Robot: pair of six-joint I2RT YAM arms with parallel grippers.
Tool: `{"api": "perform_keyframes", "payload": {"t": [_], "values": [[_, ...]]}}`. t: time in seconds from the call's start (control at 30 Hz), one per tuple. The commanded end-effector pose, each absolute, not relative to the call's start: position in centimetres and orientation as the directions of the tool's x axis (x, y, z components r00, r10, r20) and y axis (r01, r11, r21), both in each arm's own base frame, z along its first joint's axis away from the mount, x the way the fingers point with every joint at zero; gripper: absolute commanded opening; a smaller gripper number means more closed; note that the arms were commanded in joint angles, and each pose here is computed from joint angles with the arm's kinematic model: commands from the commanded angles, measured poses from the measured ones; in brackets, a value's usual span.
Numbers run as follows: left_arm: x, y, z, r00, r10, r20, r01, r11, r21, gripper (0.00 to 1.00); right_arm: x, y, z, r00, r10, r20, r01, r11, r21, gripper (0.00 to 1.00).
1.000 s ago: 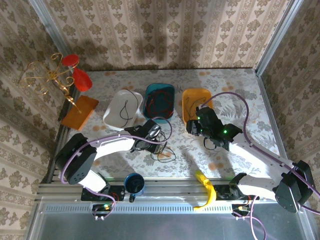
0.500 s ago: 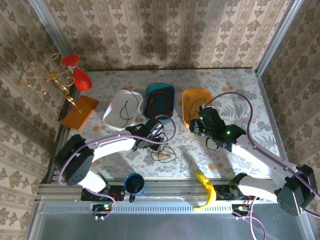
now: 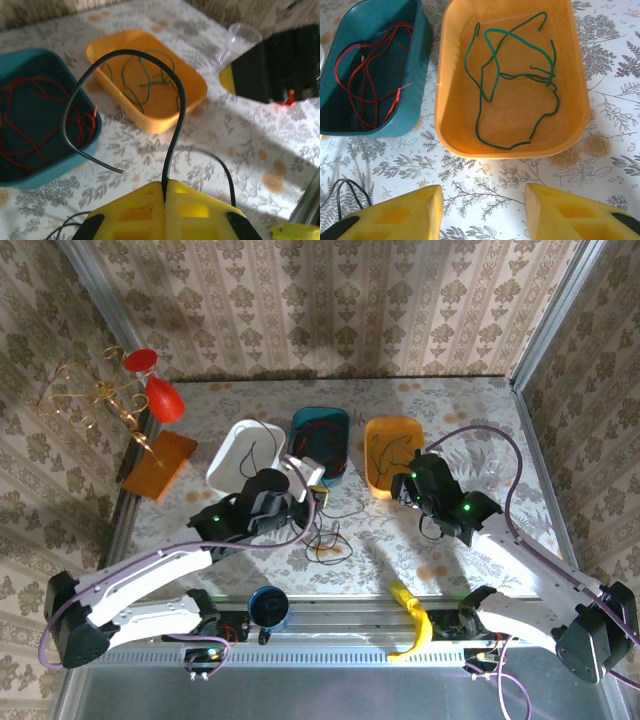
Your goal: Untangle the cables
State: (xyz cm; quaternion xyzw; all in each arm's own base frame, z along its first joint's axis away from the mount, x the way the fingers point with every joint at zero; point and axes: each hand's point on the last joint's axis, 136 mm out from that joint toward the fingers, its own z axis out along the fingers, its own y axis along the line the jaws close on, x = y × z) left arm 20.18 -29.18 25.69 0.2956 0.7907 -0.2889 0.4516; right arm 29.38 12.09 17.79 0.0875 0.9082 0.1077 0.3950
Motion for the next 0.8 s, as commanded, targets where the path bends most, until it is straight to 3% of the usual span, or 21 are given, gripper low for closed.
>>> {"api": "perform_keyframes", "payload": {"t": [0.0, 0.17, 0.4, 0.77], "values": [[20.7, -27.2, 28.6, -0.359, 0.118, -0.926, 0.704, 0.686, -0.186, 0.00, 29.0, 10.8, 17.7, -0.656, 0.275, -0.703, 0.129, 0.958, 0.255, 0.48], [23.3, -21.1, 30.9, -0.347, -0.044, -0.937, 0.523, 0.820, -0.232, 0.00, 29.0, 11.1, 17.7, -0.660, 0.270, -0.701, 0.115, 0.958, 0.261, 0.48], [28.2, -13.2, 28.9, -0.419, -0.138, -0.898, 0.263, 0.928, -0.265, 0.00, 29.3, 12.0, 17.8, -0.673, 0.258, -0.693, 0.080, 0.957, 0.279, 0.48], [36.8, -8.1, 18.7, -0.605, -0.151, -0.782, 0.102, 0.959, -0.264, 0.00, 29.2, 12.3, 18.2, -0.684, 0.228, -0.693, 0.049, 0.962, 0.268, 0.48]]}}
